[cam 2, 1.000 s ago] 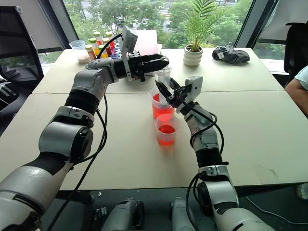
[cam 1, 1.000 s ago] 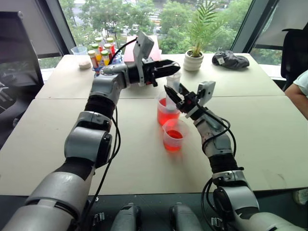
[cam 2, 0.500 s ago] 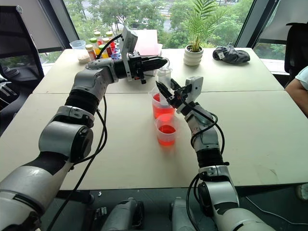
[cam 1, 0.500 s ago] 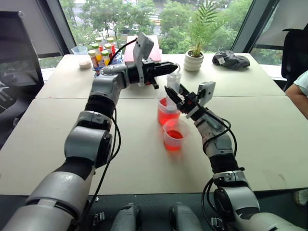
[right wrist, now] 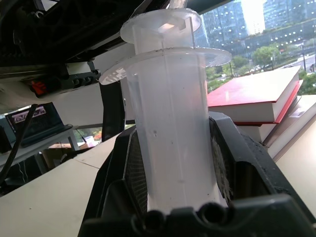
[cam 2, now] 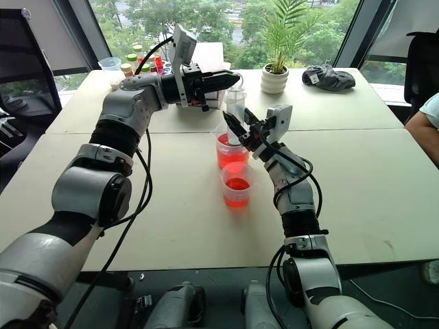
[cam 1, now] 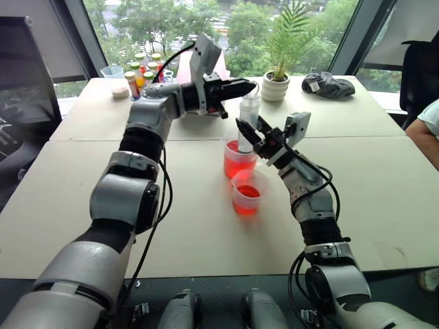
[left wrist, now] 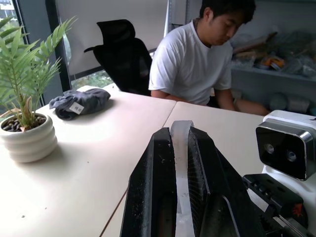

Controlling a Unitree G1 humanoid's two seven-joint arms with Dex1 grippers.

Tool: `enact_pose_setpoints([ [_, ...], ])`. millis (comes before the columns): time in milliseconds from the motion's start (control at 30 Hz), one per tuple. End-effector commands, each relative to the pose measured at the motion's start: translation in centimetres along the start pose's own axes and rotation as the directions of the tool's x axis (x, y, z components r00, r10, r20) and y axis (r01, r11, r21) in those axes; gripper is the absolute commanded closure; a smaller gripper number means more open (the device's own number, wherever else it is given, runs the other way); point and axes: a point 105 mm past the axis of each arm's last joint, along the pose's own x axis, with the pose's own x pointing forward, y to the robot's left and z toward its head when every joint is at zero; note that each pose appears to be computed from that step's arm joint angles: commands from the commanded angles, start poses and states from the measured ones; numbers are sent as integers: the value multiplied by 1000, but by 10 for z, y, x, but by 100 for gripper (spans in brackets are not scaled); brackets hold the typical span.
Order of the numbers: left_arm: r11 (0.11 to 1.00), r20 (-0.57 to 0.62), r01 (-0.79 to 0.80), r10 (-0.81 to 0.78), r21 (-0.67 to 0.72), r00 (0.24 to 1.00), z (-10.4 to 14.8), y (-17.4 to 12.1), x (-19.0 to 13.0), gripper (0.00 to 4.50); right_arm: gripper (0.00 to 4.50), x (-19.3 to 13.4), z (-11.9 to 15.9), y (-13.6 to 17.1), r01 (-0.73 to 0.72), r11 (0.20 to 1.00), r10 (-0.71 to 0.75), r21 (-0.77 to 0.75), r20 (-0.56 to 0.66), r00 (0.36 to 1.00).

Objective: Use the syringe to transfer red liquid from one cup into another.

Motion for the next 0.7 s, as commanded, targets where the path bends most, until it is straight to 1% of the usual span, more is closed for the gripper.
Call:
enact_pose_setpoints([
  [33,983,204,-94,61,158,977,82,6,-11,446,310,2,-16,22,-96,995,97,16,-50,994],
  [467,981,217,-102,65,163,974,85,6,-11,446,310,2,-14,21,-92,996,93,11,-43,995],
  [700,987,208,-79,48,143,977,77,4,-11,446,310,7,0,18,-89,996,89,-11,-12,996],
])
